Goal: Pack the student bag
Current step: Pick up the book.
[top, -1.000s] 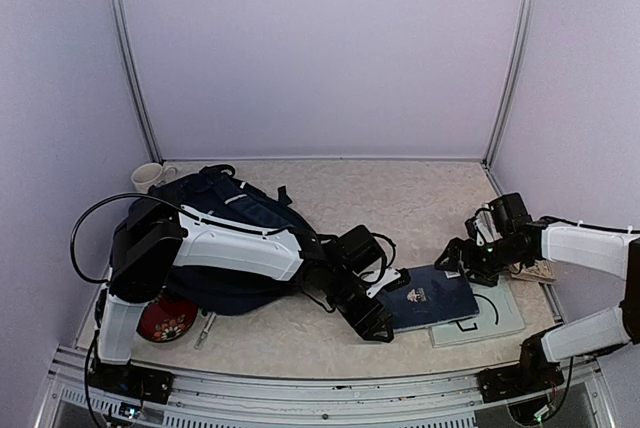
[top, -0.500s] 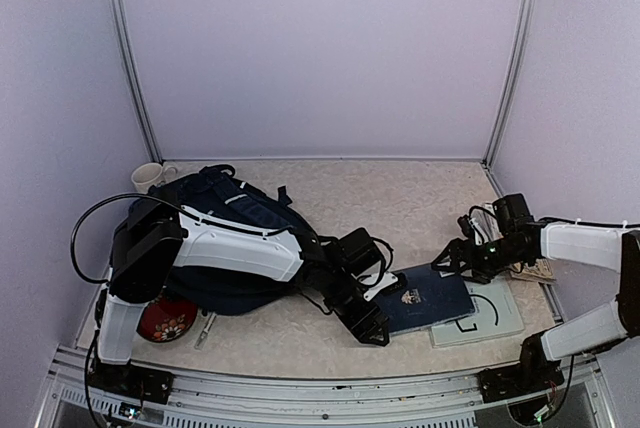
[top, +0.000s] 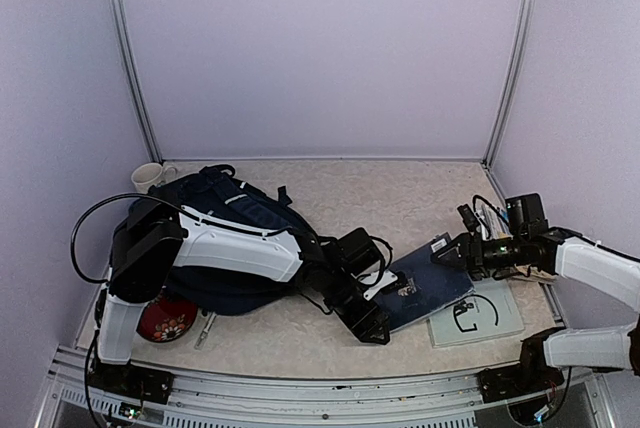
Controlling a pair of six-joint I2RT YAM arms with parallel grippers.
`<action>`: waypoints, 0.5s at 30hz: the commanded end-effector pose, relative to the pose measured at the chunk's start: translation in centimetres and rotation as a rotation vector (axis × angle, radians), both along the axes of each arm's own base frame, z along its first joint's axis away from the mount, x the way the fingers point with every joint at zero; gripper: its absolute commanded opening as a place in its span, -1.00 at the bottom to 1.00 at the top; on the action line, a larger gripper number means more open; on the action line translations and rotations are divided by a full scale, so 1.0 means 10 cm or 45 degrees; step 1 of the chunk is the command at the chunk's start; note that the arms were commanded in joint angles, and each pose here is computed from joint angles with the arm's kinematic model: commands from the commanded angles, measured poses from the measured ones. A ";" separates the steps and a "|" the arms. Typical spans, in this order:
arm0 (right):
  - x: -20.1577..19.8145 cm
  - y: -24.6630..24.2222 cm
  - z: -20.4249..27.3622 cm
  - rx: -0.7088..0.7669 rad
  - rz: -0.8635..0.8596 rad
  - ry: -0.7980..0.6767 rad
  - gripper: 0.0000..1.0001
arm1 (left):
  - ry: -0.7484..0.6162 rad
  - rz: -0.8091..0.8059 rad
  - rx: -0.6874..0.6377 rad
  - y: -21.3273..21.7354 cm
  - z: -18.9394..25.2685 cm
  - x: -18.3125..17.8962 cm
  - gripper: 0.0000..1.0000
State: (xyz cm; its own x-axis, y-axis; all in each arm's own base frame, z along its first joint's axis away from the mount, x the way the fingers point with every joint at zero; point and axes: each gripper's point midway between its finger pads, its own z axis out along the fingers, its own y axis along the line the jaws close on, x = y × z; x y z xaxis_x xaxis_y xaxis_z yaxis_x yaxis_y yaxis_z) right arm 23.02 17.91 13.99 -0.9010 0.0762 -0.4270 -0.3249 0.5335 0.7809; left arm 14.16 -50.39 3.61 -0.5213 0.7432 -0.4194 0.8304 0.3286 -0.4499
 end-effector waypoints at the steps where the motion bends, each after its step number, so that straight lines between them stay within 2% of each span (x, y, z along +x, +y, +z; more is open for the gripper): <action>1: -0.18 0.08 0.03 0.035 0.051 0.074 0.27 | -0.116 0.009 -0.175 -0.22 0.29 0.18 0.58; 6: -0.14 0.02 0.03 -0.047 0.000 0.087 -0.43 | -0.133 0.015 -0.185 -0.22 0.36 0.20 0.58; 10: -0.12 -0.03 0.05 -0.111 -0.025 0.110 -1.00 | -0.206 0.032 -0.217 -0.22 0.59 0.26 0.58; 12: -0.07 -0.09 0.11 -0.173 -0.048 0.073 -1.00 | -0.237 0.001 -0.271 -0.25 0.81 0.21 0.58; 15: 0.04 -0.19 0.26 -0.261 -0.111 0.009 -1.00 | -0.358 -0.110 -0.381 -0.28 1.29 0.00 0.71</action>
